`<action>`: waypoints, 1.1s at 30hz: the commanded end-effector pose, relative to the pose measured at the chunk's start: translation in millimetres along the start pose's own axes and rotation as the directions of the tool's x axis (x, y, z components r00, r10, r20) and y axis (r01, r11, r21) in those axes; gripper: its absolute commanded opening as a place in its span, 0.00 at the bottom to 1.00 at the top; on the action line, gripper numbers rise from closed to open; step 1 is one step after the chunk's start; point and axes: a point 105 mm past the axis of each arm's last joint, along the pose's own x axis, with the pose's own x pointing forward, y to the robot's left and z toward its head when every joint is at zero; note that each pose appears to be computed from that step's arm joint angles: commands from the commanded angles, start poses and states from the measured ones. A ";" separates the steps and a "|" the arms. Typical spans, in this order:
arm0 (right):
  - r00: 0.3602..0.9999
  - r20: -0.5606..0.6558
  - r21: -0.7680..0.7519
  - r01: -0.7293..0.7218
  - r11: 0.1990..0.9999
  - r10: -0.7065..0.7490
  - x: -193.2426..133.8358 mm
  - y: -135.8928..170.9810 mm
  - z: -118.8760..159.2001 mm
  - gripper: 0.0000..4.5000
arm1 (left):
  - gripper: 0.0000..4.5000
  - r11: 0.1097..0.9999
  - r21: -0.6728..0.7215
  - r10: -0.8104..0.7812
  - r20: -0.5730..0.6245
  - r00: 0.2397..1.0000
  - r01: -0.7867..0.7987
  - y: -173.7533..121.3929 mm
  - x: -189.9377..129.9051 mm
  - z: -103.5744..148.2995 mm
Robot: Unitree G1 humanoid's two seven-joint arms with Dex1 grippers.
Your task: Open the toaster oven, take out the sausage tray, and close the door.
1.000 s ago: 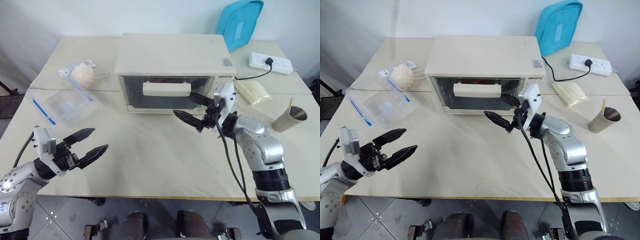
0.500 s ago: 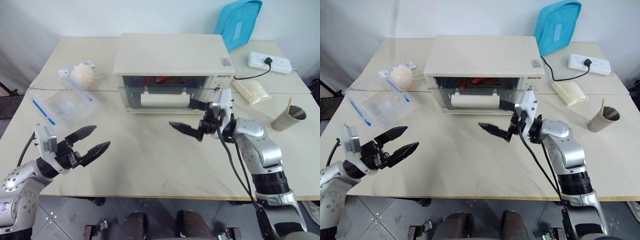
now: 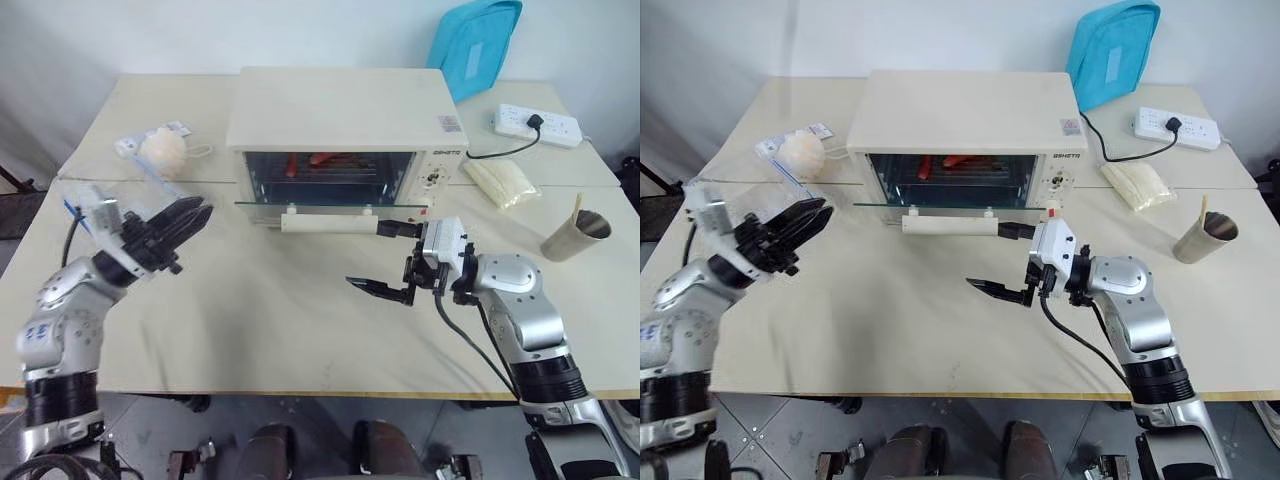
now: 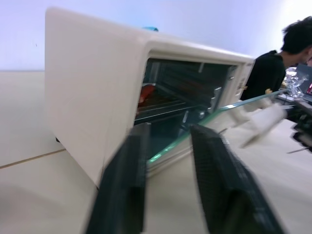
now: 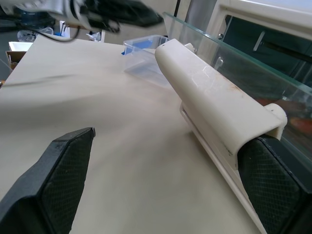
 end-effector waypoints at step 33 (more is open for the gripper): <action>0.824 -0.309 -0.288 0.396 0.872 -0.476 -91.8 -19.7 -12.8 1.00 | 0.00 0.975 0.106 -0.164 -0.264 0.950 0.198 -31.9 9.7 -88.9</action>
